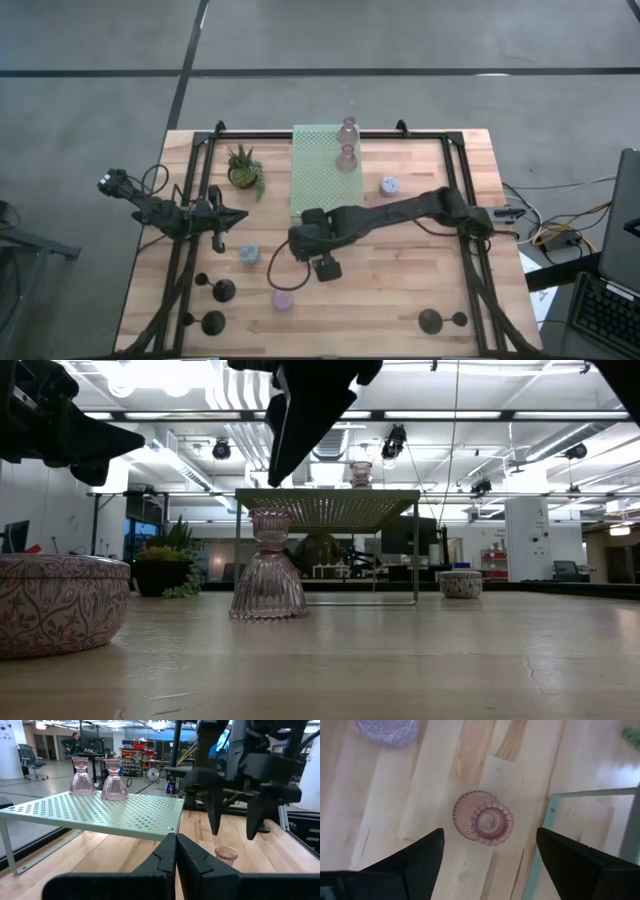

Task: Pick & Place candle stick holders
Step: Put the pink glass candle holder on the shelf aligned with the other pink glass candle holder

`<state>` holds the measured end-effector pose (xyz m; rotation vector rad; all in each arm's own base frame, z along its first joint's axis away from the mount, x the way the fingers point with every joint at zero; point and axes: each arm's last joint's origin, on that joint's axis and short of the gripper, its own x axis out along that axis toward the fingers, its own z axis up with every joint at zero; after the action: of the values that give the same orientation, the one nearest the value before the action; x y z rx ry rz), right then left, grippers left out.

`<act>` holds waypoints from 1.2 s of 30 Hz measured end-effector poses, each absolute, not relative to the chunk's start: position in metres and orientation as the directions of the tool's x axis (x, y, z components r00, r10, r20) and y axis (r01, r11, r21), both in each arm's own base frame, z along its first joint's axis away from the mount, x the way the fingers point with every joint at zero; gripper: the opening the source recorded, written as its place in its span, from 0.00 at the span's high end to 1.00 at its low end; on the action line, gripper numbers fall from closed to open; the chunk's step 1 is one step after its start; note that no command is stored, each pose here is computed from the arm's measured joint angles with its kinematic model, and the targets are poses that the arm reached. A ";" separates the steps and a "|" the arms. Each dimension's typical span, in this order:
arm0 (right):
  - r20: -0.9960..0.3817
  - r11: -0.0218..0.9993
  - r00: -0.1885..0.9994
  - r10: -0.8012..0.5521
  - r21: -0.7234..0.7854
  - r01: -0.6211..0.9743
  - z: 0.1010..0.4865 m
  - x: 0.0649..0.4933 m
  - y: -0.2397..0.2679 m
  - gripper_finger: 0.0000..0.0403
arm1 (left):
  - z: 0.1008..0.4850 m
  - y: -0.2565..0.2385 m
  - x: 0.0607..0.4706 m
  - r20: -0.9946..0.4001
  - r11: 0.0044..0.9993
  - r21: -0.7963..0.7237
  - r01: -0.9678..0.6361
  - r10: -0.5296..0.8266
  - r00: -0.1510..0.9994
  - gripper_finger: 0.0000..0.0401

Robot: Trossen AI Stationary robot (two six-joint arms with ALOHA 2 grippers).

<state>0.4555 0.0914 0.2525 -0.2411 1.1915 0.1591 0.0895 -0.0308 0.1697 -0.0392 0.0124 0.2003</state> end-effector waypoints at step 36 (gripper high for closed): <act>-0.934 0.959 0.358 -0.004 -0.106 -0.264 0.215 0.465 0.097 0.34 | 0.170 -0.031 0.089 -0.012 0.979 -0.041 -0.199 0.198 0.980 0.97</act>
<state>0.4646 0.0969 0.2153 -0.2553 1.1960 0.1701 0.0895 -0.0308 0.1701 -0.0425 0.0081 0.1999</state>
